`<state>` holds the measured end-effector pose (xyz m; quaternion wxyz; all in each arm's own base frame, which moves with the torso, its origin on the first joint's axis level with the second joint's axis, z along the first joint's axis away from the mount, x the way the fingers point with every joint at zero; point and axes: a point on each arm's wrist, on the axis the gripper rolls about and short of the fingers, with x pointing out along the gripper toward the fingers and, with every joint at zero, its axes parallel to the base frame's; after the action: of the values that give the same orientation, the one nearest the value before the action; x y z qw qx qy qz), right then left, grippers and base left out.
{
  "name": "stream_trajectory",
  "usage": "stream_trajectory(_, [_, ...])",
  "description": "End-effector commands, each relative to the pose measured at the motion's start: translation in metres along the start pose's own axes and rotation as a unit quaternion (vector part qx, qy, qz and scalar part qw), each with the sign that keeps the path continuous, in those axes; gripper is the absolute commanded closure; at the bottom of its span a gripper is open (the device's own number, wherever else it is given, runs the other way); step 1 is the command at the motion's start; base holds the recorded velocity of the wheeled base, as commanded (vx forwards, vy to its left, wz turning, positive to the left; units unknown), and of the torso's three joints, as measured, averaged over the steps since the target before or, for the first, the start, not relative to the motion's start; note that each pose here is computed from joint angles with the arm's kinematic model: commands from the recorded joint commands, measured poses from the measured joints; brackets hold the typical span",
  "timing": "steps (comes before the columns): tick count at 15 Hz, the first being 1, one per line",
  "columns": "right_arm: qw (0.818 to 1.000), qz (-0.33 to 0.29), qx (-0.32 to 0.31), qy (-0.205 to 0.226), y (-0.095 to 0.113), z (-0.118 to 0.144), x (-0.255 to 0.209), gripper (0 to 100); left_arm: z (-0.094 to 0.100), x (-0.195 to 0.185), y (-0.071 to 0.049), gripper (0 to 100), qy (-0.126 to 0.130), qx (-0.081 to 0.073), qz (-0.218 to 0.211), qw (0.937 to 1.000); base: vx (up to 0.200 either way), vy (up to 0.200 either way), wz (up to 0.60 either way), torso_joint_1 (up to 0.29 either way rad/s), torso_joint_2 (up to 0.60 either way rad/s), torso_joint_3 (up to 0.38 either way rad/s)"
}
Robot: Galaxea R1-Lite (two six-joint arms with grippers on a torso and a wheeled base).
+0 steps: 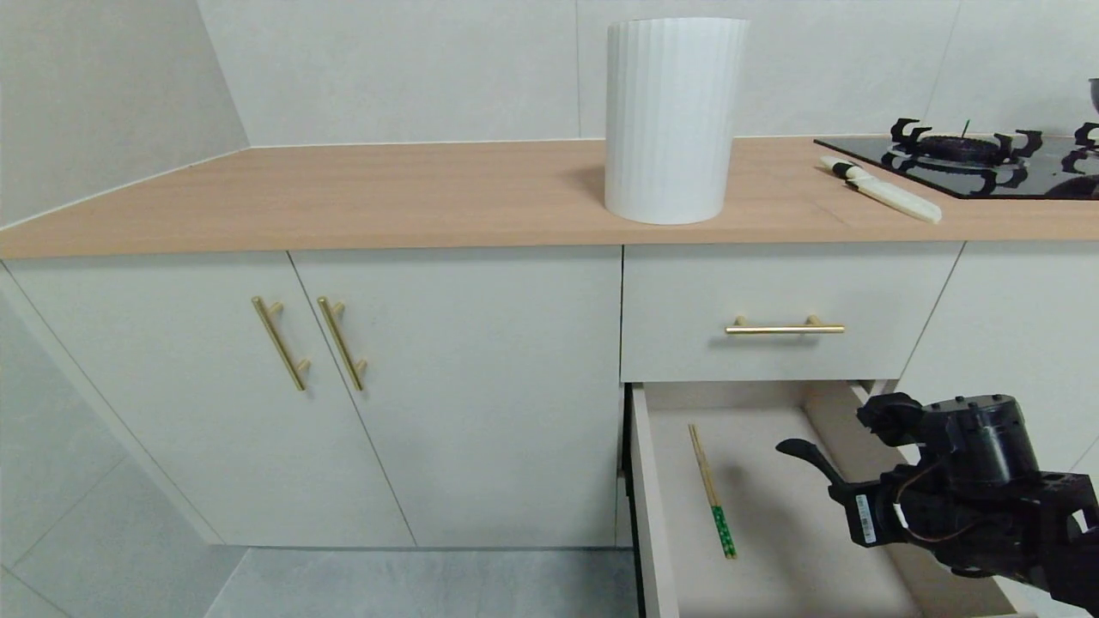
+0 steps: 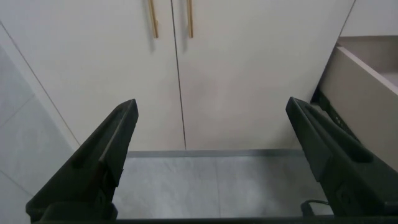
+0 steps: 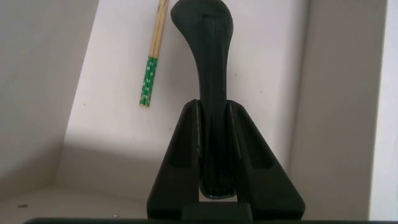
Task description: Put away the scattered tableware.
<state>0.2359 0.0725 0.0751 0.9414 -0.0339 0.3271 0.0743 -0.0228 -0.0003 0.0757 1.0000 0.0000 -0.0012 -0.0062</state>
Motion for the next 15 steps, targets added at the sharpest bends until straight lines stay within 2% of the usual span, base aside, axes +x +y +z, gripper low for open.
stream_trajectory(1, [1.0,0.0,-0.001,0.005,0.0,-0.001,0.003,100,0.0,0.0,0.0,0,0.0,0.0,0.0,1.0,0.0,0.0,0.0,0.0,0.0,0.0])
stream_trajectory(6, [1.0,0.008,-0.007,-0.015,0.01,-0.008,0.039,100,0.0,0.0,0.0,0,0.0,0.0,0.0,1.0,0.0,0.0,0.0,0.0,0.0,0.0])
stream_trajectory(8, [0.998,0.016,-0.008,-0.052,0.021,-0.007,0.062,100,0.0,0.0,0.0,0,0.0,0.0,0.0,1.0,0.0,0.0,0.0,0.0,0.0,0.0])
stream_trajectory(10, [0.997,-0.027,0.018,-0.073,0.023,-0.006,0.087,100,0.0,0.0,0.0,0,0.0,0.0,0.0,1.0,0.0,0.0,0.0,0.0,0.0,0.0])
stream_trajectory(13, [0.995,-0.049,0.043,-0.076,0.025,-0.005,0.103,100,0.0,0.0,0.0,0,0.0,0.0,0.0,1.0,0.0,0.0,0.0,0.0,0.0,0.0])
stream_trajectory(15, [0.996,-0.053,0.038,-0.058,0.025,-0.014,0.113,100,0.0,0.0,0.0,0,0.0,0.0,0.0,1.0,0.0,0.0,0.0,0.0,0.0,0.0])
